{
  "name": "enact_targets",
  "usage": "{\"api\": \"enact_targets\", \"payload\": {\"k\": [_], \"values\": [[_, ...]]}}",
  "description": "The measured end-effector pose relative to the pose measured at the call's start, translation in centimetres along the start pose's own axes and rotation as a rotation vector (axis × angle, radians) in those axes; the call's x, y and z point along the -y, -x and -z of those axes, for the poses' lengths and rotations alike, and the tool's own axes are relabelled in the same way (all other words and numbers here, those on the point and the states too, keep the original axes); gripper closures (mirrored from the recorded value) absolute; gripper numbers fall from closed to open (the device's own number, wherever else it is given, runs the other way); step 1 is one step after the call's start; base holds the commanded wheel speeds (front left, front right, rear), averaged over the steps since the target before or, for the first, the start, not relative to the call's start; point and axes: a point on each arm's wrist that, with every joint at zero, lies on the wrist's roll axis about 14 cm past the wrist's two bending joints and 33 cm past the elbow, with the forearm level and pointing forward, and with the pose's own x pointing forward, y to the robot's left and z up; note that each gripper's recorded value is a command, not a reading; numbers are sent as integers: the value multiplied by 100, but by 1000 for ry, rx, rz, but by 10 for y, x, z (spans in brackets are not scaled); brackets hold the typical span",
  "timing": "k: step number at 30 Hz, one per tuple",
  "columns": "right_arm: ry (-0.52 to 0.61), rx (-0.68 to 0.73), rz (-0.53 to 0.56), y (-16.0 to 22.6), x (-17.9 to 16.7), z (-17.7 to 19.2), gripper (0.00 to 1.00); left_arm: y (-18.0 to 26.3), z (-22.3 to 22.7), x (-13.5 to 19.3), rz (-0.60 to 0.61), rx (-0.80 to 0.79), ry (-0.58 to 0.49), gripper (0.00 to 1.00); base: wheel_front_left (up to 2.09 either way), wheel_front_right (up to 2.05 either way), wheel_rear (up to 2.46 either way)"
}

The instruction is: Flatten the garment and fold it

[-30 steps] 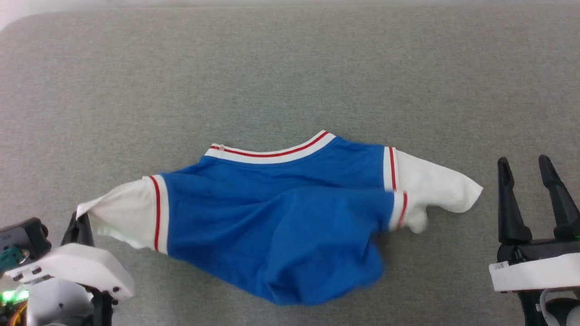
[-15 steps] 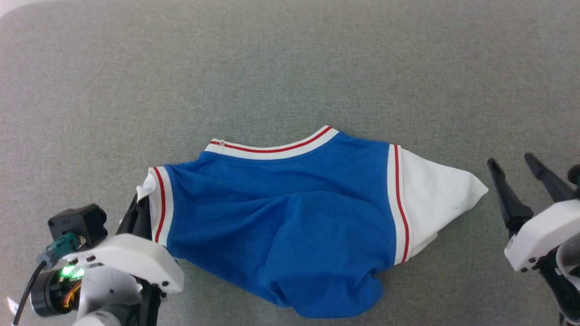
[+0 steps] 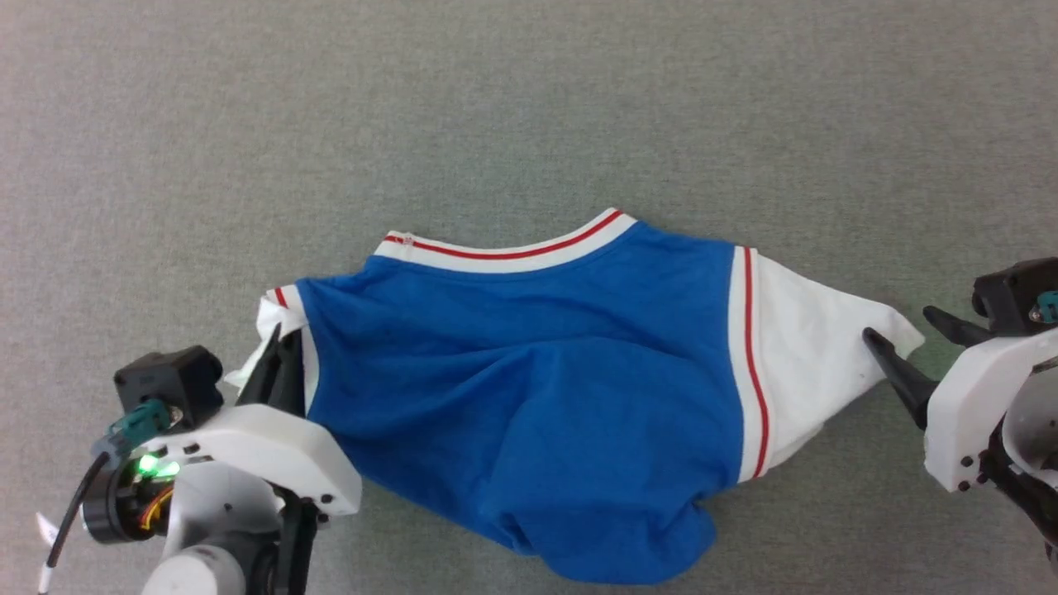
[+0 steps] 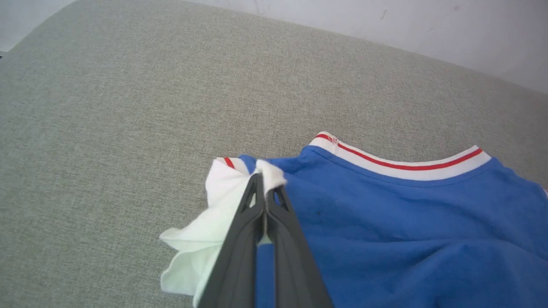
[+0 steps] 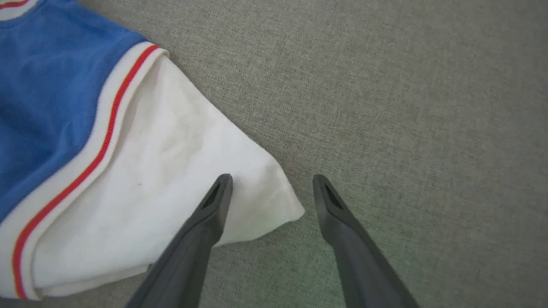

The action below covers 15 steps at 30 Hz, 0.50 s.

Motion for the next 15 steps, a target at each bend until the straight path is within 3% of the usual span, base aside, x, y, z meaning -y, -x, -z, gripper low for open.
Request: {"api": "enact_targets", "payload": {"k": [9,10,11,12,15], "values": [[24,-162,-84,-19,-9,24,0,-3,7,-3,-12,-24,3,100,0,0,0],[22,-183,-91,-20,-9,25,26,-3,8,-3,-14,-27,3,100,0,0,0],[18,-198,-97,-20,-8,26,72,-3,9,-4,-15,-32,2,100,0,0,0],[12,-214,-105,-20,-9,28,100,-3,10,-3,-14,-37,2,100,0,0,0],[8,-241,-118,-19,-11,30,100,-4,13,-1,-8,-45,17,100,0,0,0]]}}
